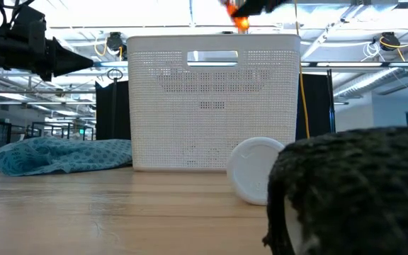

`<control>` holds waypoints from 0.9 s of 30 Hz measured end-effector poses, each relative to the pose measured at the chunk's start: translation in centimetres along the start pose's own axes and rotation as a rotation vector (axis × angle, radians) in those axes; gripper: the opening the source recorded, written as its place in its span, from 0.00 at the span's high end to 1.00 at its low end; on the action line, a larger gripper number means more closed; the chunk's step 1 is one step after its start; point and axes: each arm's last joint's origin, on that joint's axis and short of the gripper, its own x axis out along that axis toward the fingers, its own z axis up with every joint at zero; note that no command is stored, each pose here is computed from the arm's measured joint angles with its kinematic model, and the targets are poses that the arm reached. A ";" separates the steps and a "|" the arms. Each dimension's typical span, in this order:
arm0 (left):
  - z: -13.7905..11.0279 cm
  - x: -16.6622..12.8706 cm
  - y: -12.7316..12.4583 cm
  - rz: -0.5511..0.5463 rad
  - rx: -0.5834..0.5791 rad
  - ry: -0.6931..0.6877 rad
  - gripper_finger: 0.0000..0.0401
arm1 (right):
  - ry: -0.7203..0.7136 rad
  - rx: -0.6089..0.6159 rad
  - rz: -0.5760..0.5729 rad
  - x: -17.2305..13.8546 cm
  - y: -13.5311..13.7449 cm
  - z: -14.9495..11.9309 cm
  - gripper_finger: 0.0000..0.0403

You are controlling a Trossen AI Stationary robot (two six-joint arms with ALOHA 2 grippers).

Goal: Pick & place medical supplies in basket/bin
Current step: Put the red medicine bottle into the white bin

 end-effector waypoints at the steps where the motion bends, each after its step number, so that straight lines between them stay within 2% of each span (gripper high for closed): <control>1: 0.0 0.0 0.0 0.000 0.007 0.001 0.91 | 0.013 0.029 0.053 1.4 -0.6 -1.0 0.68; 5: -0.2 0.0 0.0 -0.002 0.037 0.023 0.91 | 0.106 0.080 0.292 7.2 -0.4 -6.0 0.68; 9: -0.6 0.0 0.0 -0.005 0.051 0.055 0.91 | 0.222 0.044 0.430 11.4 1.2 -10.0 0.68; 15: -0.6 0.0 0.0 -0.006 0.057 0.056 0.91 | 0.280 0.048 0.493 15.6 1.7 -11.6 0.68; 22: -0.6 0.0 0.0 -0.006 0.073 0.060 0.91 | 0.294 0.055 0.607 18.4 5.0 -12.9 0.68; 27: -0.6 0.0 0.0 -0.007 0.075 0.061 0.91 | 0.351 0.068 0.663 19.9 7.0 -15.0 0.68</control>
